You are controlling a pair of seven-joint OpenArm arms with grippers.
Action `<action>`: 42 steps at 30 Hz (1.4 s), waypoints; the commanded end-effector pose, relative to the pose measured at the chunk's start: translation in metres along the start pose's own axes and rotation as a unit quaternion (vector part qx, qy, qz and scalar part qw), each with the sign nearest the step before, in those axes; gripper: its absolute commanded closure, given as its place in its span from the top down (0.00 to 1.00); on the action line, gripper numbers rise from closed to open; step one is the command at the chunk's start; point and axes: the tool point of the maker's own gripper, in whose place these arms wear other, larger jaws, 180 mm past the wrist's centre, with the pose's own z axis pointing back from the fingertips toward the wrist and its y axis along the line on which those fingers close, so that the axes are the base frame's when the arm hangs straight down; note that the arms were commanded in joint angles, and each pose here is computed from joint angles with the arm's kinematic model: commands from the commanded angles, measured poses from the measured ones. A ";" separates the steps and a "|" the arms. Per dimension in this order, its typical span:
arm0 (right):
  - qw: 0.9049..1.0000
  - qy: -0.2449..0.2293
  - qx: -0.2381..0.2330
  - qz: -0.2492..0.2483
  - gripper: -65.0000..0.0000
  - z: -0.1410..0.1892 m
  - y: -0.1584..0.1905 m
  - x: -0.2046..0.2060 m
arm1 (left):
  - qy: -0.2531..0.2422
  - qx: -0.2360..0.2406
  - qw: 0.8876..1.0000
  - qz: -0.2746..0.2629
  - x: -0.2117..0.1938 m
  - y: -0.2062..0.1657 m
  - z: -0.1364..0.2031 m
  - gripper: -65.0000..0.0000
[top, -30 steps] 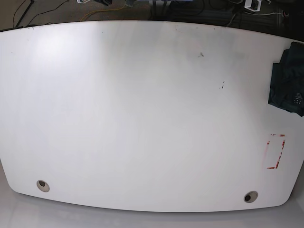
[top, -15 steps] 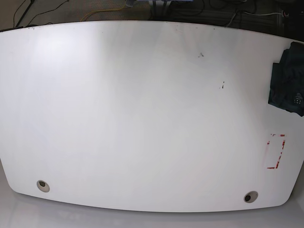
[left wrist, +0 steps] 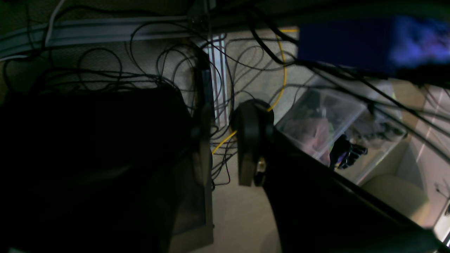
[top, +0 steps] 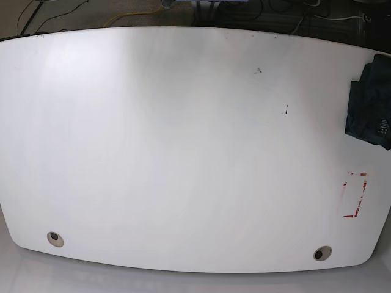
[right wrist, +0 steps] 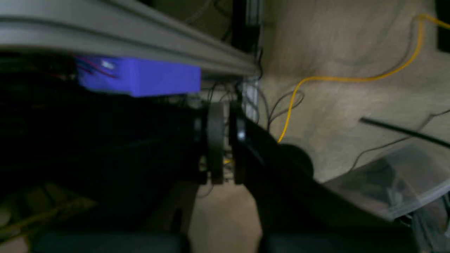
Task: Layout the t-shirt on the table in an organized manner, then fold the t-shirt properly
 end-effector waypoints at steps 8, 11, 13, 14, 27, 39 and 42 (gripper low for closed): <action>0.999 0.036 0.004 -0.018 0.04 -0.043 -0.023 -0.010 | 0.042 -0.008 0.999 -0.015 0.000 0.010 -0.035 0.18; 0.998 0.045 0.001 -0.032 0.04 -0.054 -0.031 -0.011 | 0.056 -0.004 0.998 0.003 -0.005 0.016 -0.044 0.18; 0.998 0.044 0.003 -0.040 0.04 -0.063 -0.032 -0.007 | 0.059 0.004 0.998 0.011 -0.001 0.021 -0.051 0.18; 0.998 0.043 0.004 -0.042 0.04 -0.066 -0.032 -0.005 | 0.057 0.009 0.998 0.013 0.003 0.025 -0.054 0.18; 0.998 0.043 -0.004 -0.053 0.05 -0.092 -0.054 0.021 | 0.036 0.079 0.995 0.049 0.027 0.059 -0.076 0.18; 0.995 0.085 -0.008 -0.044 0.05 -0.112 -0.058 0.019 | 0.049 0.120 0.989 0.069 0.039 0.068 -0.091 0.18; 0.995 0.088 -0.018 -0.034 0.05 -0.113 -0.061 0.020 | 0.057 0.135 0.988 0.055 0.038 0.067 -0.094 0.18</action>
